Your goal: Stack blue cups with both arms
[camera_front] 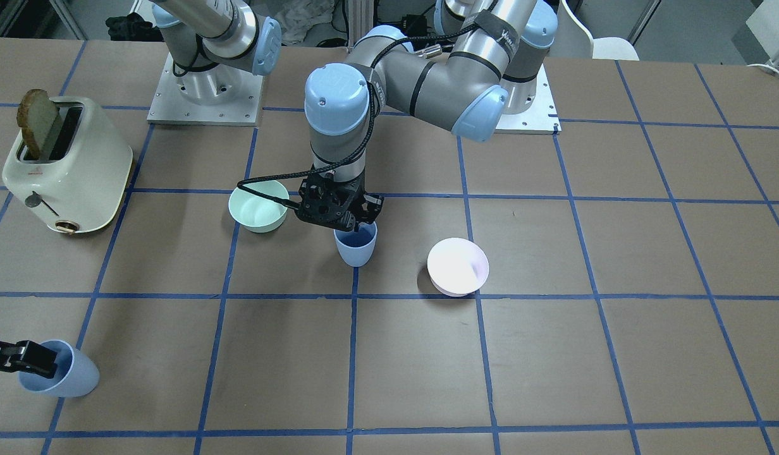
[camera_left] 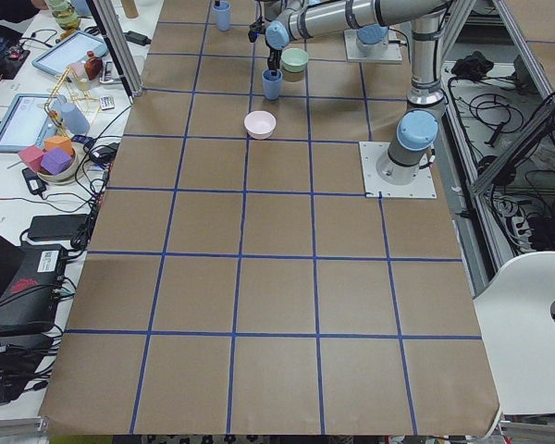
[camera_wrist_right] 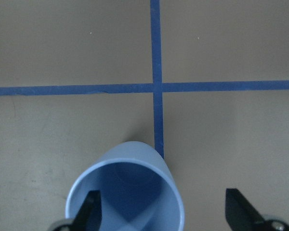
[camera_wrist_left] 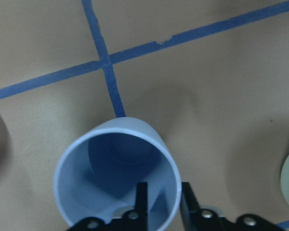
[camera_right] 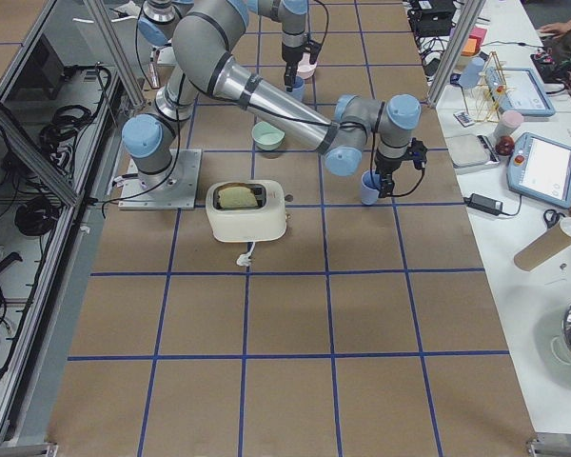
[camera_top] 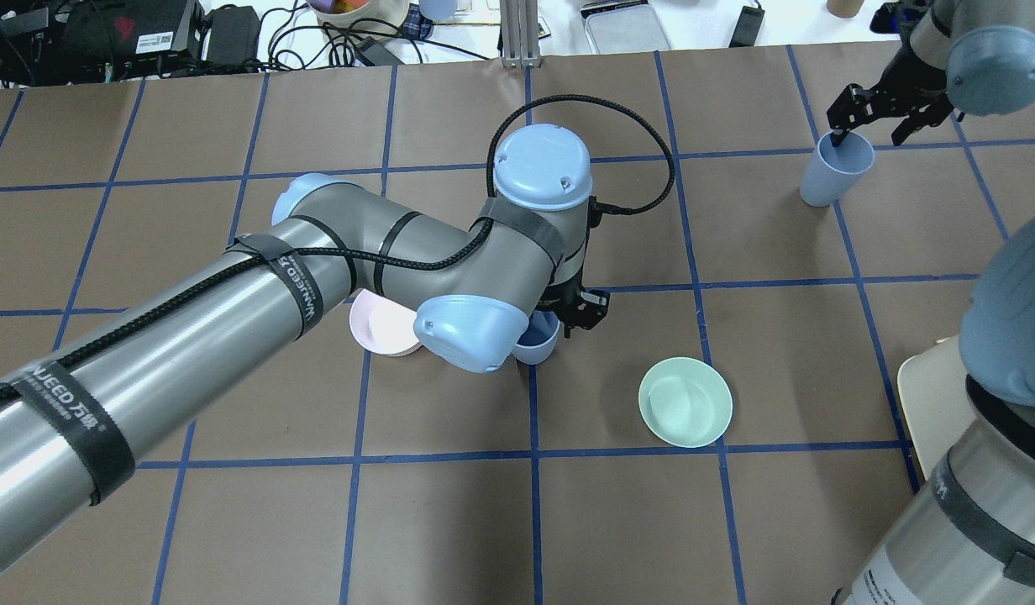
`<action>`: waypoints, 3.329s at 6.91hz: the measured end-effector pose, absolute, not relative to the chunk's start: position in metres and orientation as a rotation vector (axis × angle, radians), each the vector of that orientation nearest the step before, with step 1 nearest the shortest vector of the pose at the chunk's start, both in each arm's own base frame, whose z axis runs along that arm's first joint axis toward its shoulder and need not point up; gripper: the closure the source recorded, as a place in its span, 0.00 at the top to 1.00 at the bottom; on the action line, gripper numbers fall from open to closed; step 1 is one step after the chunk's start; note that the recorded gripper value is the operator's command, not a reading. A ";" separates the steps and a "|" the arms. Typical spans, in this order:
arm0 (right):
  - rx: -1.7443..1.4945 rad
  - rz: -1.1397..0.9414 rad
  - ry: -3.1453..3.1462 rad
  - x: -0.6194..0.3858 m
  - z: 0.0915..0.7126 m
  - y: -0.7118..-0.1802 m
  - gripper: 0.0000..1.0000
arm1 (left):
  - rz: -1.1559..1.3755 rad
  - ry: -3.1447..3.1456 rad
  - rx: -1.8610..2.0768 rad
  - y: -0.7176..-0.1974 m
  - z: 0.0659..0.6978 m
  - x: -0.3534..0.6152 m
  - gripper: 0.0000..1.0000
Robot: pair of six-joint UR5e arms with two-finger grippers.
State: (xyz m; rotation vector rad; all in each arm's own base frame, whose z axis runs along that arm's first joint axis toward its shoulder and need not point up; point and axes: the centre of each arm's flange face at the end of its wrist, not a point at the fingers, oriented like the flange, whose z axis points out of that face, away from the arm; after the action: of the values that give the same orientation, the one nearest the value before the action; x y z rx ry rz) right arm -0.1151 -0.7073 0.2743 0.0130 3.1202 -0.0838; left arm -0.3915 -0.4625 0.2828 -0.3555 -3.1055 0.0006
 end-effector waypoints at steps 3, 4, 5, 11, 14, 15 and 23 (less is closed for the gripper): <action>0.007 -0.051 3.121 -0.115 0.264 -0.703 0.08 | 0.008 -3.118 -0.158 -0.528 0.353 -0.328 1.00; 0.008 -0.052 3.119 -0.115 0.263 -0.703 0.03 | 0.009 -3.121 -0.102 -0.545 0.378 -0.302 1.00; 0.007 -0.050 3.118 -0.115 0.263 -0.702 0.00 | 0.025 -3.120 -0.074 -0.553 0.406 -0.280 1.00; -0.078 -0.106 3.110 0.015 0.359 -0.660 0.00 | 0.072 -3.128 -0.044 -0.479 0.543 -0.195 1.00; -0.061 -0.120 3.093 0.167 0.387 -0.562 0.00 | 0.111 -3.129 -0.027 -0.472 0.553 -0.167 1.00; -0.039 -0.132 3.092 0.216 0.392 -0.534 0.00 | 0.115 -3.124 -0.005 -0.475 0.554 -0.160 1.00; -0.058 -0.146 3.073 0.321 0.355 -0.470 0.00 | 0.115 -3.123 0.007 -0.477 0.553 -0.156 1.00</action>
State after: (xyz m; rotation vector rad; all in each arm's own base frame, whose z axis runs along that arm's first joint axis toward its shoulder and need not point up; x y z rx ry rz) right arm 0.3214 -0.4704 0.3547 -0.0578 3.0733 -0.1462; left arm -0.1560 -0.4767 0.5533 0.0073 -3.1230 0.1148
